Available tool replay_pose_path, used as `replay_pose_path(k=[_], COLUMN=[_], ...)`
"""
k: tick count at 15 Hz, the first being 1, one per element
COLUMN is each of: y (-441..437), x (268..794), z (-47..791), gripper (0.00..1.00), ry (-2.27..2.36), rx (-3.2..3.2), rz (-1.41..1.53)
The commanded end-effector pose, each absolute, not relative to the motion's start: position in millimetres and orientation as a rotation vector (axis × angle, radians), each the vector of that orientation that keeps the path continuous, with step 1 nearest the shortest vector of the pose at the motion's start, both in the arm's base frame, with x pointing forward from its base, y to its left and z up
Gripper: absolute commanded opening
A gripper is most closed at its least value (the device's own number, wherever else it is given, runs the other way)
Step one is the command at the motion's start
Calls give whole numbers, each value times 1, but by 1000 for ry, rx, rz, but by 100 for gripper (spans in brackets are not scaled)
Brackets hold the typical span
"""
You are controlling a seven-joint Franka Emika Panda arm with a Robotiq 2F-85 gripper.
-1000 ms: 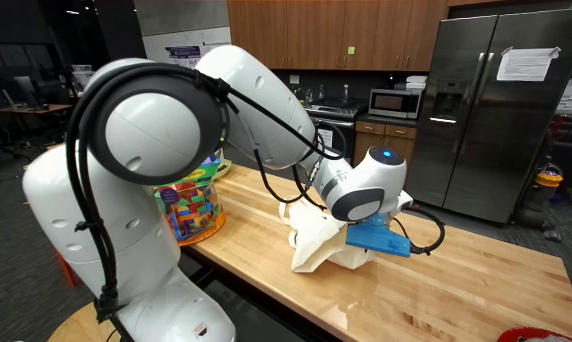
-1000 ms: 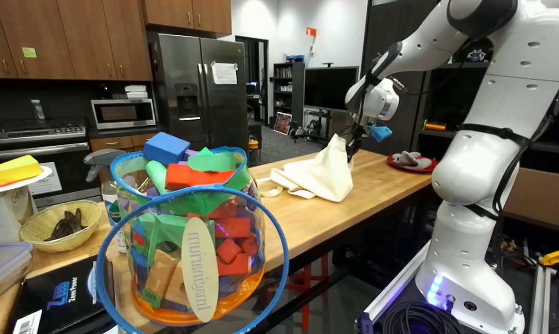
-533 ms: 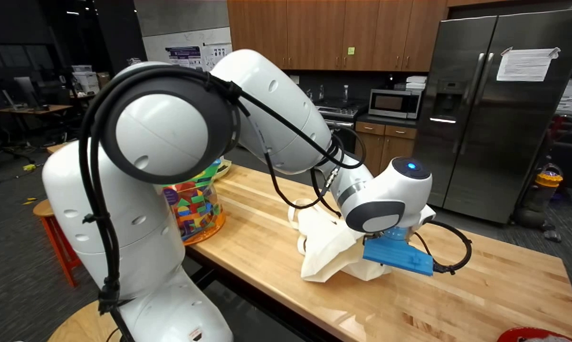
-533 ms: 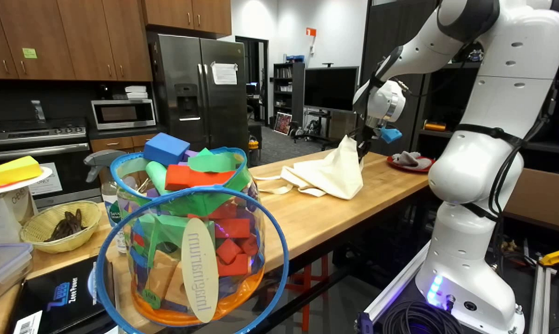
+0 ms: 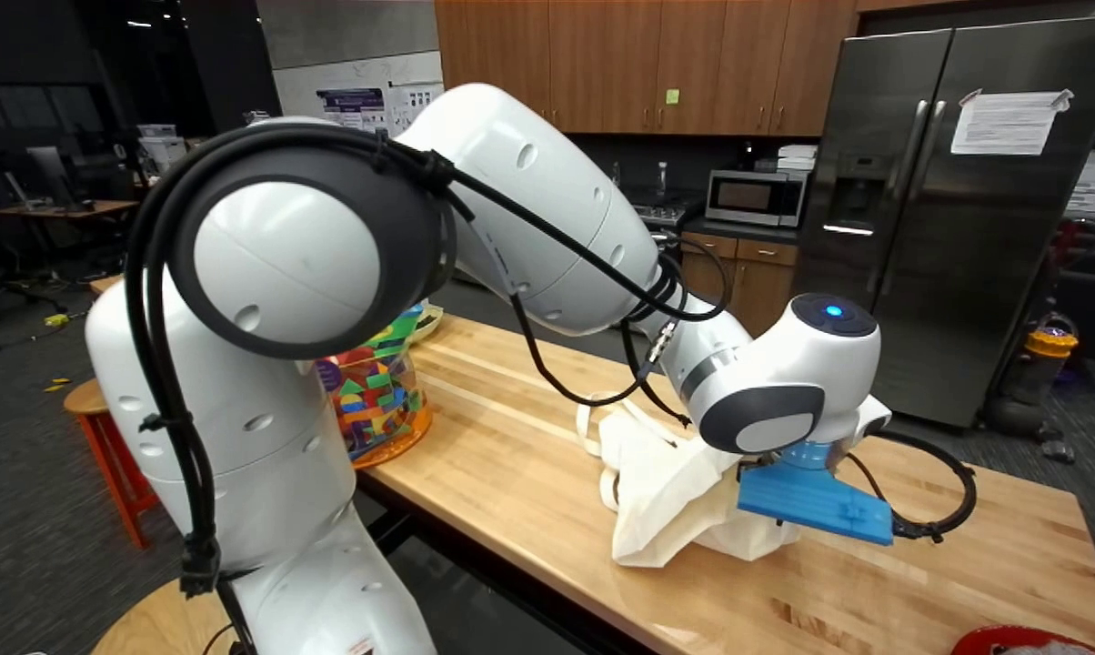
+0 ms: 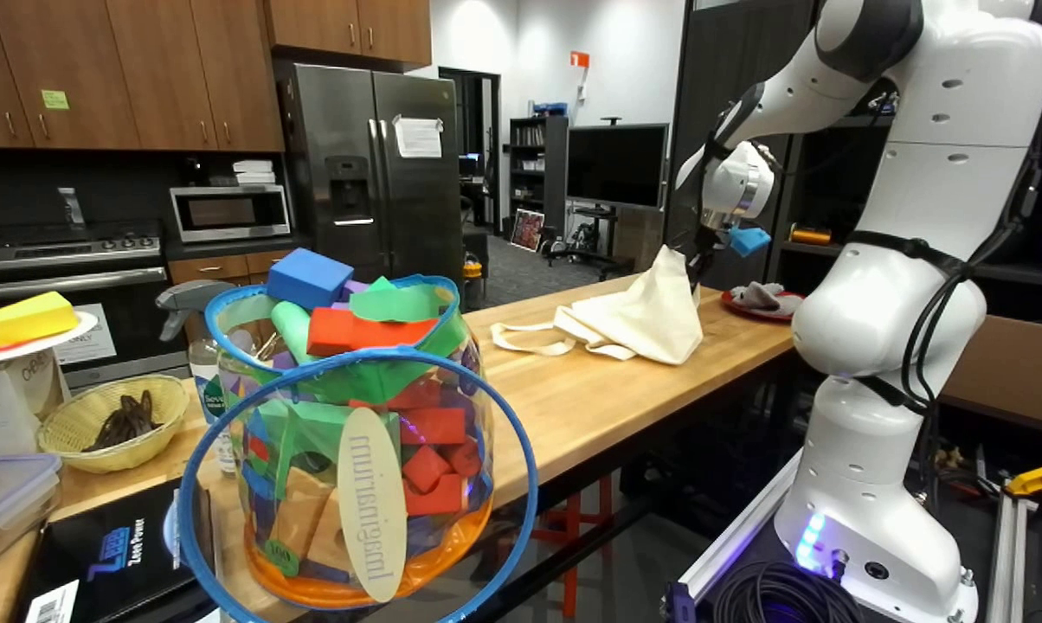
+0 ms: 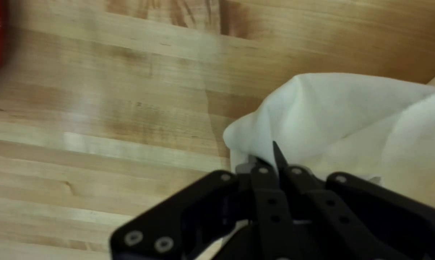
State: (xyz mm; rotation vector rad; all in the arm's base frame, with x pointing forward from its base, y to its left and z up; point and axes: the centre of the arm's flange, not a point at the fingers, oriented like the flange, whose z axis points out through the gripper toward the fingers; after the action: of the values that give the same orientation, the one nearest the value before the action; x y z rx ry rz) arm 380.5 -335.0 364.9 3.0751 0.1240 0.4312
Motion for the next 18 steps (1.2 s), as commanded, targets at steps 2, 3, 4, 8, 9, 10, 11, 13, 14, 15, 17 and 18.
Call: replay_pose_path(k=[2, 3, 4, 8, 9, 10, 11, 13, 14, 15, 17, 18], y=[-369, -369, -370, -373, -375, -377, -377, -379, -380, -380, -379, -380], x=[401, 410, 419, 440, 443, 445, 447, 450, 451, 452, 453, 454], z=[405, 413, 422, 439, 440, 441, 442, 443, 443, 443, 443, 443], gripper=[1, 1, 1, 1, 1, 1, 1, 1, 1, 1, 1, 1], ry=[86, 92, 95, 159, 213, 232, 253, 295, 319, 344, 399, 436], rx=[3015, 3007, 2996, 2927, 2923, 2918, 2910, 2890, 2880, 2869, 2847, 2834], rz=[446, 451, 464, 527, 494, 494, 485, 488, 491, 493, 508, 519])
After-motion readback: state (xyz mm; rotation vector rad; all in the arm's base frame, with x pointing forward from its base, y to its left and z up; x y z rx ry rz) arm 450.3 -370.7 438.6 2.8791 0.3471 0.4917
